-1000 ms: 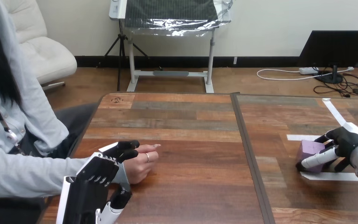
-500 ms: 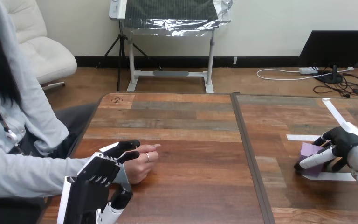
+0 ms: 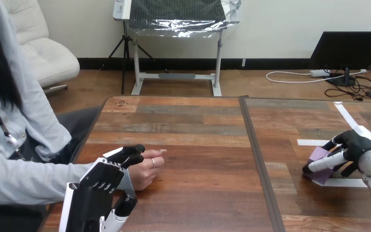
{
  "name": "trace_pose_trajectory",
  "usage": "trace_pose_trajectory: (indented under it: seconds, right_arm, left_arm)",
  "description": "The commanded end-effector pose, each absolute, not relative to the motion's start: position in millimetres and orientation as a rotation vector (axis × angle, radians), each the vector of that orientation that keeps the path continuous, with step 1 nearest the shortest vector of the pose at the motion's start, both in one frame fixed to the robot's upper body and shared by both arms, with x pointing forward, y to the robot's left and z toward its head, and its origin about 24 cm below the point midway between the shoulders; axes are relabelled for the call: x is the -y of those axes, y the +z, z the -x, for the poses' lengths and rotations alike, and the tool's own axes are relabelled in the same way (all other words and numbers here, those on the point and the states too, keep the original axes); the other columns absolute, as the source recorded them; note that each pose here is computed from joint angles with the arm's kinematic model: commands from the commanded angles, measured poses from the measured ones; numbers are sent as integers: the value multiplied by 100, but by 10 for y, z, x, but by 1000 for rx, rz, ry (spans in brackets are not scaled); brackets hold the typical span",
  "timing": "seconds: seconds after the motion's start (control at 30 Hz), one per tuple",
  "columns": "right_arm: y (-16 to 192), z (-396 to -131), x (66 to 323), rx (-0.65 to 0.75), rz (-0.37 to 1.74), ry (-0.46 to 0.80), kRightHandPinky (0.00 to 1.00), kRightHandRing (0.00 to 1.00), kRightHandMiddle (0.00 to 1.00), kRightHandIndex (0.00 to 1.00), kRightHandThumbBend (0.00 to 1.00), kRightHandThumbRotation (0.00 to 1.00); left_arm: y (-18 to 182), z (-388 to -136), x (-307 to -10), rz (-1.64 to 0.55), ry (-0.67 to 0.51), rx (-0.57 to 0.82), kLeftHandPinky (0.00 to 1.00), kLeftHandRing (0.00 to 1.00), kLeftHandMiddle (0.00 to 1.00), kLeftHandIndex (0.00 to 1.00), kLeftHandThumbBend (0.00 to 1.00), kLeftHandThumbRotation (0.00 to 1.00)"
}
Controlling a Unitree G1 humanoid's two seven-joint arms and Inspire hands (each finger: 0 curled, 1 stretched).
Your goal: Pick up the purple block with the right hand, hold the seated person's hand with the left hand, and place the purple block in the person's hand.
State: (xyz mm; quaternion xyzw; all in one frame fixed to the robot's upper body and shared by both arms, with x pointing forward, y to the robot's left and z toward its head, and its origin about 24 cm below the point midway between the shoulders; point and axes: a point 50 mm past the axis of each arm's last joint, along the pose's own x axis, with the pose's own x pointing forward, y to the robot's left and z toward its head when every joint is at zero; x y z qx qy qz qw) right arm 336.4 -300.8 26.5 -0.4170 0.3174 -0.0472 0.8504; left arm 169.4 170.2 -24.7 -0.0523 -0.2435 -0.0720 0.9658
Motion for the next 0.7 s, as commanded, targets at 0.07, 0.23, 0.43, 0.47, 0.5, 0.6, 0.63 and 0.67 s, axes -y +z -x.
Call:
trace_pose_trajectory:
  seconds: [0.07, 0.23, 0.43, 0.47, 0.5, 0.6, 0.63, 0.67]
  right_arm:
    - [501, -3541, 2929, -541, 864, -142, 35, 45, 53, 53, 77, 0]
    - [513, -3546, 2929, -526, 865, -149, 35, 45, 53, 53, 77, 0]
    - [525, -3550, 2933, -513, 849, -161, 35, 44, 53, 54, 76, 0]
    - [528, -3551, 2933, -510, 850, -163, 35, 44, 53, 54, 76, 0]
    - [529, -3552, 2933, -508, 850, -164, 35, 44, 53, 54, 76, 0]
    - [537, -3554, 2935, -498, 844, -172, 35, 44, 53, 54, 77, 0]
    - [541, -3554, 2936, -486, 832, -176, 35, 45, 53, 54, 77, 0]
    - [544, -3554, 2936, -478, 822, -178, 35, 44, 53, 53, 77, 0]
  left_arm:
    - [-125, -1830, -1641, 112, -164, 565, 74, 79, 74, 68, 73, 57]
    - [-128, -1836, -1639, 118, -164, 563, 73, 79, 74, 68, 74, 57]
    - [-126, -1840, -1638, 115, -164, 564, 75, 79, 73, 68, 74, 57]
    - [-126, -1840, -1638, 116, -164, 564, 75, 79, 73, 68, 74, 57]
    - [-126, -1841, -1638, 116, -164, 564, 75, 79, 73, 68, 74, 57]
    - [-125, -1842, -1640, 111, -164, 565, 76, 79, 73, 68, 74, 57]
    - [-124, -1842, -1642, 110, -163, 565, 76, 79, 73, 68, 74, 57]
    - [-124, -1842, -1642, 109, -163, 565, 76, 79, 73, 68, 74, 57]
